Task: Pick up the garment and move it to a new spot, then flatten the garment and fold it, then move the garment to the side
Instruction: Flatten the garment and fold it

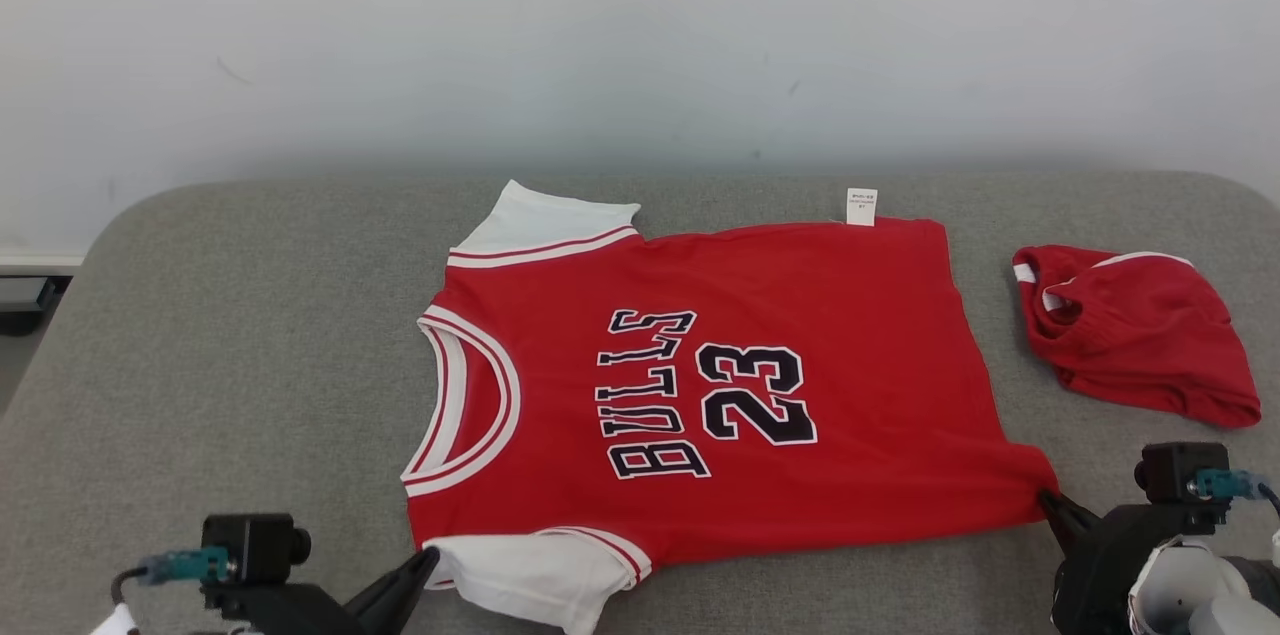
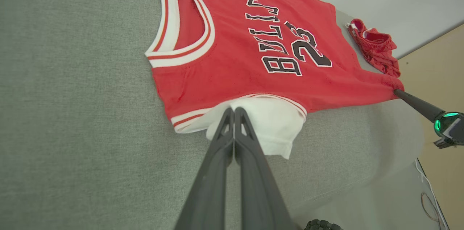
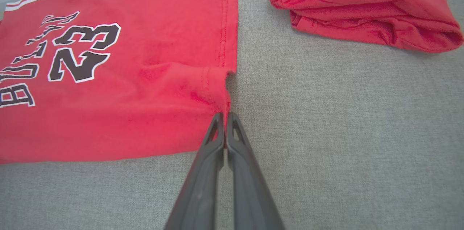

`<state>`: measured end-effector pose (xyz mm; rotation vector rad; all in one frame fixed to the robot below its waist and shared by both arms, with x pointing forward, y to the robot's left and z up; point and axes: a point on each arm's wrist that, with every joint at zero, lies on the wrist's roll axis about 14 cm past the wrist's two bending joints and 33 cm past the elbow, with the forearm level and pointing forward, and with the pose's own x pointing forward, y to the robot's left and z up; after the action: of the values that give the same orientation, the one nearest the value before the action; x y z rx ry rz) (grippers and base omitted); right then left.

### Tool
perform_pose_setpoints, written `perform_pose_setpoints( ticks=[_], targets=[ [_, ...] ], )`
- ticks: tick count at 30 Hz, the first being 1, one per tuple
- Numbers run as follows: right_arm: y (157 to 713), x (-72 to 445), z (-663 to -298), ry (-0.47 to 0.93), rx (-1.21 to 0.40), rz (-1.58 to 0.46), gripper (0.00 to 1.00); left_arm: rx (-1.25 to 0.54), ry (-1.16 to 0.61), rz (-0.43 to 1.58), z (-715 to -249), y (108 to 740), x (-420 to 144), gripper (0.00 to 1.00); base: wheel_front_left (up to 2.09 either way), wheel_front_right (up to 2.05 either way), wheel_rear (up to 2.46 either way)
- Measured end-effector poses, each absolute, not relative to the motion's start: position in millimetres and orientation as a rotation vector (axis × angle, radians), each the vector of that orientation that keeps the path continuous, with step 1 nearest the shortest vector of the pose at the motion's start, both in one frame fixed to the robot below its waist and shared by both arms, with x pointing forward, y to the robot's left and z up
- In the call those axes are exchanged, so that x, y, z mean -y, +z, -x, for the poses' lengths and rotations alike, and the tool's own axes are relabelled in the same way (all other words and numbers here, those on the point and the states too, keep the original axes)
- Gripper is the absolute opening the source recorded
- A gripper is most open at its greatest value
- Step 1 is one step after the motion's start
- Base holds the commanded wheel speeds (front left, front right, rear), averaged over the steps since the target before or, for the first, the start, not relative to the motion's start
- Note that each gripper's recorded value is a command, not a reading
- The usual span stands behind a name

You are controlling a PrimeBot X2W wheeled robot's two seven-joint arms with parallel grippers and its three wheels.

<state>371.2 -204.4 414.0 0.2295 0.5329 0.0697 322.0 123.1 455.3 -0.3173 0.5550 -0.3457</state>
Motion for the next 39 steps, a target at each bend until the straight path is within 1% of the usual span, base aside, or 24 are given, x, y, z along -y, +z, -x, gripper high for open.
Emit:
perform_pose_setpoints(
  ticks=[2, 8, 11, 15, 24, 30, 37, 39],
  targets=[
    [415.0, 202.3, -375.1, 0.089, -0.553, -0.218, 0.0, -0.55, -0.37, 0.322, -329.6, 463.6, -120.0, 0.0, 0.0, 0.0, 0.0],
    [417.2, 196.7, -390.1, 0.136, -0.624, -0.187, 0.0, -0.545, -0.395, 0.251, -365.0, 486.0, -128.2, 0.0, 0.0, 0.0, 0.0],
    [417.4, 194.4, -396.9, 0.155, -0.666, -0.181, 0.0, -0.568, -0.408, 0.274, -379.0, 491.2, -127.6, 0.0, 0.0, 0.0, 0.0],
    [416.3, 193.4, -405.6, 0.166, -0.729, -0.176, 0.0, -0.622, -0.409, 0.271, -392.8, 487.6, -131.6, 0.0, 0.0, 0.0, 0.0],
    [409.0, 200.0, -418.6, 0.148, -0.88, -0.233, 0.0, -0.705, -0.402, 0.268, -429.7, 489.3, -137.6, 0.0, 0.0, 0.0, 0.0],
    [412.3, 190.3, -433.4, 0.159, -0.946, -0.249, 0.0, -0.808, -0.382, 0.272, -440.3, 474.4, -140.7, 0.0, 0.0, 0.0, 0.0],
    [419.6, 181.0, -454.8, 0.168, -0.988, -0.25, 0.0, -0.86, -0.369, 0.257, -462.5, 474.3, -140.3, 0.0, 0.0, 0.0, 0.0],
    [420.8, 179.6, -460.6, 0.165, -0.998, -0.249, 0.0, -0.878, -0.36, 0.223, -466.9, 471.0, -142.4, 0.0, 0.0, 0.0, 0.0]
  ],
)
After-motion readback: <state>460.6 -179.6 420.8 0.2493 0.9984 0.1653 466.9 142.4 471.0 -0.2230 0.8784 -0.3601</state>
